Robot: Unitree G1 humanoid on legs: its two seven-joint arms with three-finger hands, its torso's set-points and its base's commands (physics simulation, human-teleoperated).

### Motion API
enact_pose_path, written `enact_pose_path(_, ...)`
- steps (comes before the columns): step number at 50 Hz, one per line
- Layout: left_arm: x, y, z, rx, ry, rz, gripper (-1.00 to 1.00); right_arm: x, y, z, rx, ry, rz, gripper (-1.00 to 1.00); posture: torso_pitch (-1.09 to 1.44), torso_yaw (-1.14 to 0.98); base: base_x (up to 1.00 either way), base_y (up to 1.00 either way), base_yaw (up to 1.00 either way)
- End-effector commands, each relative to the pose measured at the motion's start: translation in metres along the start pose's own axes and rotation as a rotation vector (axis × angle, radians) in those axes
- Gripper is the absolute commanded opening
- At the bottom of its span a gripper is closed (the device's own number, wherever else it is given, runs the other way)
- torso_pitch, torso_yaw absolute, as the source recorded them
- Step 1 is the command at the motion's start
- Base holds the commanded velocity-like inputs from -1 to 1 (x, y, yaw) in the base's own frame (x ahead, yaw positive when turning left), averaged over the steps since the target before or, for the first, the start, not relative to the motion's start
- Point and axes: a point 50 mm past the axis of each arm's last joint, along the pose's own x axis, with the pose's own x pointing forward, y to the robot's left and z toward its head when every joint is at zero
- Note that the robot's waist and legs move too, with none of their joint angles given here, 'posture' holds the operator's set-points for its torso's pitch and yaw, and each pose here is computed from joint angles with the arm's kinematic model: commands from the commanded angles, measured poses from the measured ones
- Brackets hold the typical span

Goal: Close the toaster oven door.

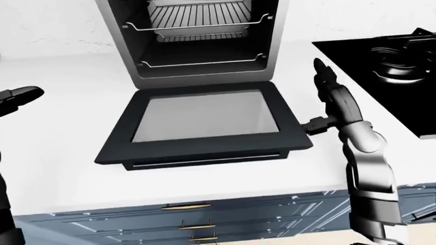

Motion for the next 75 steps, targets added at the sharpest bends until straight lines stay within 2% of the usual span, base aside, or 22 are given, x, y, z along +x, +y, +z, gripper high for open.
enact_pose_path(1, 0.004, 0.000, 0.024, -0.007, -0.103, -0.003, 1.00, 0.003, 0.003, 0.035, 0.034, -0.152, 0.034, 1.00, 0.00, 0.00, 0.00, 0.00, 0.00)
enact_pose_path(4, 0.004, 0.000, 0.024, -0.006, -0.103, -0.003, 1.00, 0.002, 0.004, 0.044, 0.068, -0.164, 0.037, 1.00, 0.00, 0.00, 0.00, 0.00, 0.00)
enact_pose_path(13, 0.004, 0.001, 0.024, -0.006, -0.103, 0.000, 1.00, 0.008, -0.007, 0.082, 0.088, -0.254, -0.032, 1.00, 0.00, 0.00, 0.00, 0.00, 0.00)
enact_pose_path(20, 0.004, 0.001, 0.023, -0.006, -0.102, -0.001, 1.00, 0.016, -0.013, 0.097, 0.093, -0.292, -0.075, 1.00, 0.00, 0.00, 0.00, 0.00, 0.00)
enact_pose_path(29, 0.004, 0.001, 0.023, -0.007, -0.101, 0.000, 1.00, 0.037, -0.020, 0.098, 0.110, -0.282, -0.174, 1.00, 0.00, 0.00, 0.00, 0.00, 0.00)
enact_pose_path(50, 0.001, -0.004, 0.020, -0.004, -0.094, -0.018, 1.00, 0.078, -0.034, 0.112, 0.100, -0.288, -0.275, 1.00, 0.00, 0.00, 0.00, 0.00, 0.00)
enact_pose_path(65, 0.001, -0.003, 0.019, -0.004, -0.092, -0.020, 1.00, 0.090, -0.036, 0.114, 0.096, -0.290, -0.298, 1.00, 0.00, 0.00, 0.00, 0.00, 0.00)
enact_pose_path(75, 0.000, -0.004, 0.017, -0.003, -0.088, -0.023, 1.00, 0.098, -0.042, 0.125, 0.084, -0.303, -0.322, 1.00, 0.00, 0.00, 0.00, 0.00, 0.00)
